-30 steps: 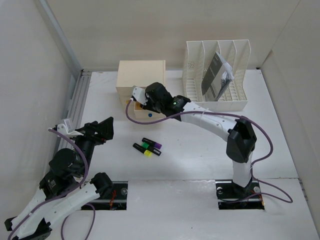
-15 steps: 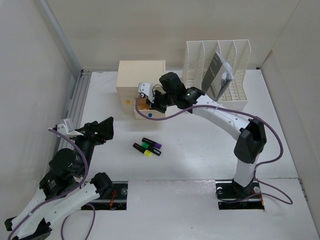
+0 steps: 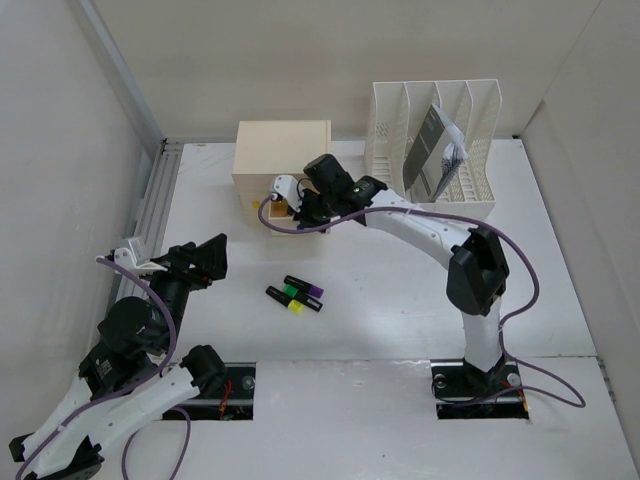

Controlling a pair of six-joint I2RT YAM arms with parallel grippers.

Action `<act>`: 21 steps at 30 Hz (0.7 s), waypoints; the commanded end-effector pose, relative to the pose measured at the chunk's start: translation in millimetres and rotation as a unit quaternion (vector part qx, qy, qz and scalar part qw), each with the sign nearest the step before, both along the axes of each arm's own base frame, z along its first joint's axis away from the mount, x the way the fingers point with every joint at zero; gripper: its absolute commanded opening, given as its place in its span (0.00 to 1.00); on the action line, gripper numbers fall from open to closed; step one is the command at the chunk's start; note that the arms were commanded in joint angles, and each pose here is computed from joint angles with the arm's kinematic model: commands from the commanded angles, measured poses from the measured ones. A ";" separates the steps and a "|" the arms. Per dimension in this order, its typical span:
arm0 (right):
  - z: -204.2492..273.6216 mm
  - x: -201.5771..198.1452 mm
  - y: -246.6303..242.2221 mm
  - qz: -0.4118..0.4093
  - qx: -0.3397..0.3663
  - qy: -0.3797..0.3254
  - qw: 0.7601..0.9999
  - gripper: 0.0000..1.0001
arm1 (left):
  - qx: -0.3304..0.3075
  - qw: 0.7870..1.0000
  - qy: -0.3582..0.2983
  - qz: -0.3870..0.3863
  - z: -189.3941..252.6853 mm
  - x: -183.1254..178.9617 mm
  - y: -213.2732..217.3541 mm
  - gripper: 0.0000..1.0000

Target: Organize the desk

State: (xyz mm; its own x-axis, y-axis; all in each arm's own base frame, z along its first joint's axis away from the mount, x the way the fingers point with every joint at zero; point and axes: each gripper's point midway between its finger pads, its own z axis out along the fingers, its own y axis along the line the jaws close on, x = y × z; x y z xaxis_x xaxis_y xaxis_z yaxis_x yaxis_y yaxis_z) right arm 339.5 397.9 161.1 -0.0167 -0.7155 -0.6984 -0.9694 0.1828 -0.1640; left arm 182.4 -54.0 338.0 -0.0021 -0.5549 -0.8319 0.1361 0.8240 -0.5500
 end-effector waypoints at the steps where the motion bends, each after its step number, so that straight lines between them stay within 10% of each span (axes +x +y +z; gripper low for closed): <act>1: 17.2 42.7 -3.1 -0.118 0.009 -0.090 0.989 0.00 | -0.014 1.000 -0.011 0.001 6.1 -0.2 0.9 0.82; 21: 23.3 102.6 -37.1 -0.310 -0.025 -0.222 0.924 0.00 | -0.014 1.000 -0.011 0.001 6.1 -0.2 0.9 0.82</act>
